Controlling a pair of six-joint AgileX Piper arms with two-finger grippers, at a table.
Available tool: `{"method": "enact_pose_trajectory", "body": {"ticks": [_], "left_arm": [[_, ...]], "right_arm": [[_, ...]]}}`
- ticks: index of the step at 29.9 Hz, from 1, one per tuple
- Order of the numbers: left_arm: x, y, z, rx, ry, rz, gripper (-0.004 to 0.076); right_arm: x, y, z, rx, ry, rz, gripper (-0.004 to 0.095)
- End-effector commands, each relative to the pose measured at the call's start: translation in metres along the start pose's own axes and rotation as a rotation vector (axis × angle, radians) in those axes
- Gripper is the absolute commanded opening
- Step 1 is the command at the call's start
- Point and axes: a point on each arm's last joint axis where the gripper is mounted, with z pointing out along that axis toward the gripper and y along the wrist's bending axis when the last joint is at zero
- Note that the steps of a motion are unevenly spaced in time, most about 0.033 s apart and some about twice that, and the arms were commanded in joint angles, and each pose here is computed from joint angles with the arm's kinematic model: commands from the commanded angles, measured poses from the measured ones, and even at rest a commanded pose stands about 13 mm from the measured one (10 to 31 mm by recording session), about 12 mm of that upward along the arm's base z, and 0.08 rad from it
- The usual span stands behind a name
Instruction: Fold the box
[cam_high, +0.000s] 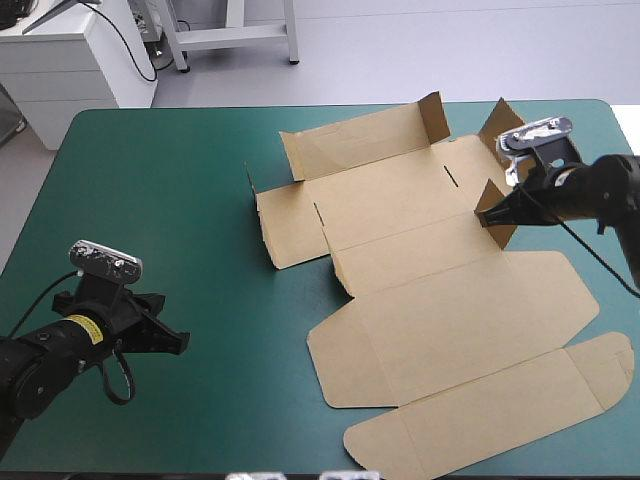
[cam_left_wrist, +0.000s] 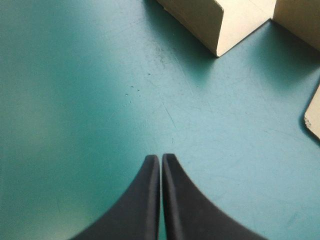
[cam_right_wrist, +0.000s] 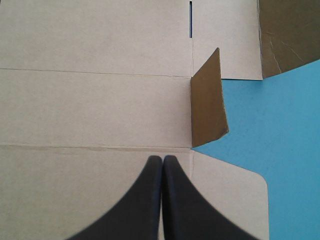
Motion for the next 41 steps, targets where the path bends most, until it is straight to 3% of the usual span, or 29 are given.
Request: {"method": "enact_pose_trajectory", "body": {"ticks": [1, 5, 7, 9, 14, 16, 23, 41], "left_arm": [[-0.010, -0.001, -0.008, 0.008, -0.061, -0.011, -0.0008], [-0.009, -0.001, -0.008, 0.014, -0.054, -0.026, -0.0008], [-0.008, -0.001, -0.008, 0.014, -0.048, -0.026, -0.0008], [-0.008, 0.000, -0.008, 0.006, -0.049, -0.002, -0.0008], [-0.007, 0.000, -0.008, -0.001, -0.031, 0.003, -0.0008], [-0.007, 0.001, -0.008, -0.007, -0.030, 0.008, -0.0008], [-0.007, 0.003, -0.008, -0.028, -0.032, 0.025, -0.0008], [-0.006, 0.002, -0.008, -0.023, -0.022, 0.014, -0.0008]], "right_arm": [[-0.022, -0.007, 0.003, 0.023, -0.013, -0.060, -0.0013], [-0.035, -0.014, 0.027, 0.015, 0.034, -0.126, 0.0000], [-0.037, -0.016, 0.038, 0.010, 0.051, -0.124, 0.0058], [-0.039, -0.018, 0.044, 0.010, 0.053, -0.121, 0.0177], [-0.041, -0.020, 0.051, 0.017, 0.045, -0.114, 0.0597], [-0.041, -0.021, 0.052, 0.035, 0.045, -0.121, 0.0679], [-0.038, -0.030, 0.078, 0.079, 0.115, -0.134, 0.0669], [-0.047, -0.044, 0.137, 0.051, 0.236, -0.112, 0.0669]]}}
